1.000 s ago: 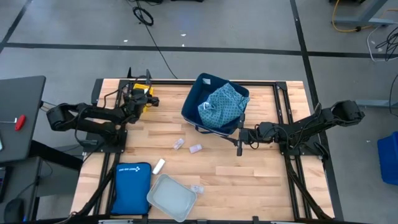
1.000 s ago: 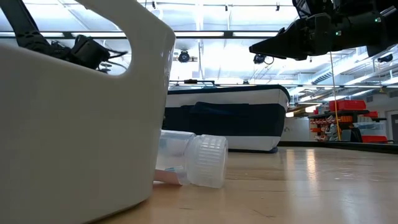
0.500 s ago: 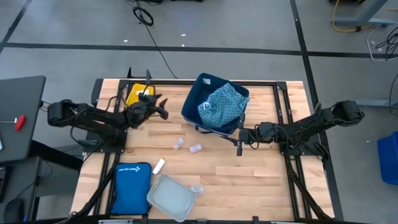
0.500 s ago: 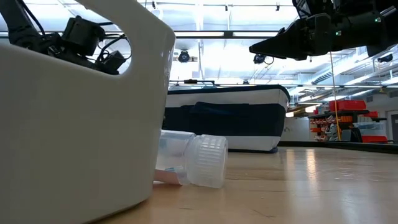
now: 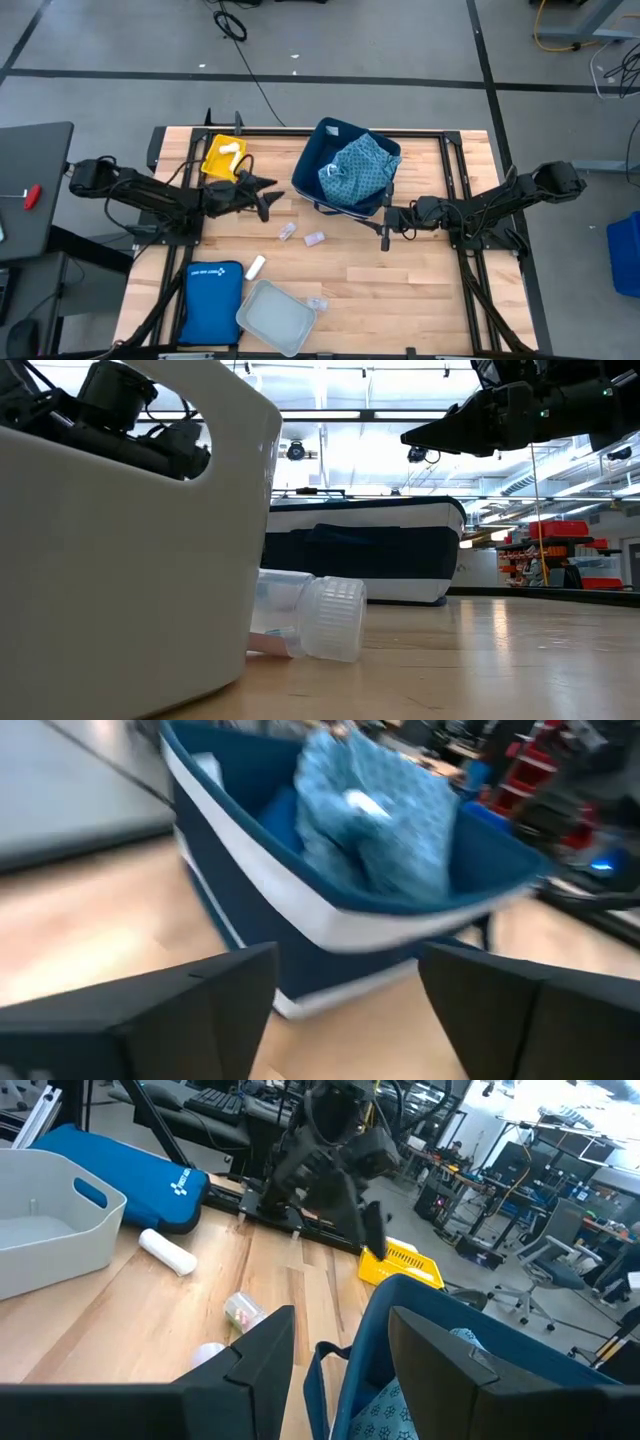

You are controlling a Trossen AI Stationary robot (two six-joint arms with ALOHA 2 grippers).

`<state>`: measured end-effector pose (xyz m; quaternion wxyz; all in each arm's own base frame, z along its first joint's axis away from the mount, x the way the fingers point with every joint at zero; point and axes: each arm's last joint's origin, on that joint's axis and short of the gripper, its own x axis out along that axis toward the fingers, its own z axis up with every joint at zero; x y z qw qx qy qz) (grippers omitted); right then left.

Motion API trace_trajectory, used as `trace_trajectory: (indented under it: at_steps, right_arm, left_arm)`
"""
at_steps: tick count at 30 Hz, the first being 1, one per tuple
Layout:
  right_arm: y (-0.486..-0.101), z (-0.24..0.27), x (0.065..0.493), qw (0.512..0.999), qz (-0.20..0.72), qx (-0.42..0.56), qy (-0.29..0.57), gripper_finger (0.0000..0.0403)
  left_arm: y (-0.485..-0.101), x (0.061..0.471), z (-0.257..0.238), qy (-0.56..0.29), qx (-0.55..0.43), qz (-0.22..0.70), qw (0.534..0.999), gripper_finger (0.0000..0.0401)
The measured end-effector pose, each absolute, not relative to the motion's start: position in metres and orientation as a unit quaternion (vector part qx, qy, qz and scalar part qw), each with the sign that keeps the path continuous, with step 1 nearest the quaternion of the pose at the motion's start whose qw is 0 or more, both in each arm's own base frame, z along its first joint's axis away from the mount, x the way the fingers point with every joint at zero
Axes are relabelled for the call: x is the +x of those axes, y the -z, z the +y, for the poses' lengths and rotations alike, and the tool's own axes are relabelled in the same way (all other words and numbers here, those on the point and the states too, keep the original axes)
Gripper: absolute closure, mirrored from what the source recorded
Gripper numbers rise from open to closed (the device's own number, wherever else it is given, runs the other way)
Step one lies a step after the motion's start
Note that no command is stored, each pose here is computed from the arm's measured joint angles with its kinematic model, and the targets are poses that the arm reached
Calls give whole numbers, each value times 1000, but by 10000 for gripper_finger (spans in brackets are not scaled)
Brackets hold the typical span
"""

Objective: Pick & place medical supplies in basket/bin
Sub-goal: Put the white rolled gauze into the yellow bin

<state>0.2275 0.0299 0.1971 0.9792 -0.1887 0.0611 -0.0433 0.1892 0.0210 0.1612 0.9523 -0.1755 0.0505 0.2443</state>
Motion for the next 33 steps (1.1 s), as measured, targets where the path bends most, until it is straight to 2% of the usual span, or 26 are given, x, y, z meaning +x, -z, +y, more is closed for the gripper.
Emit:
trace_trajectory:
  at_steps: [6, 12, 15, 21, 26, 33]
  right_arm:
    - [-197, 30, 228, 977, 62, -197, 43, 231]
    - [-197, 29, 227, 976, 64, -202, 54, 231]
    - [-197, 29, 227, 975, 65, -202, 62, 231]
    - [-197, 28, 227, 975, 66, -199, 68, 231]
    - [-197, 29, 227, 976, 66, -194, 69, 231]
    - [-197, 29, 227, 978, 65, -188, 68, 231]
  left_arm:
    - [-160, 186, 7, -78, -260, 111, 956, 112]
    - [-155, 180, -5, 40, -371, 213, 903, 122]
    - [-163, 182, -17, 68, -381, 268, 882, 130]
    - [-195, 185, -40, 12, -297, 387, 873, 137]
    - [-217, 179, -52, -70, -269, 422, 863, 137]
    - [-202, 173, -67, -146, -275, 456, 834, 137]
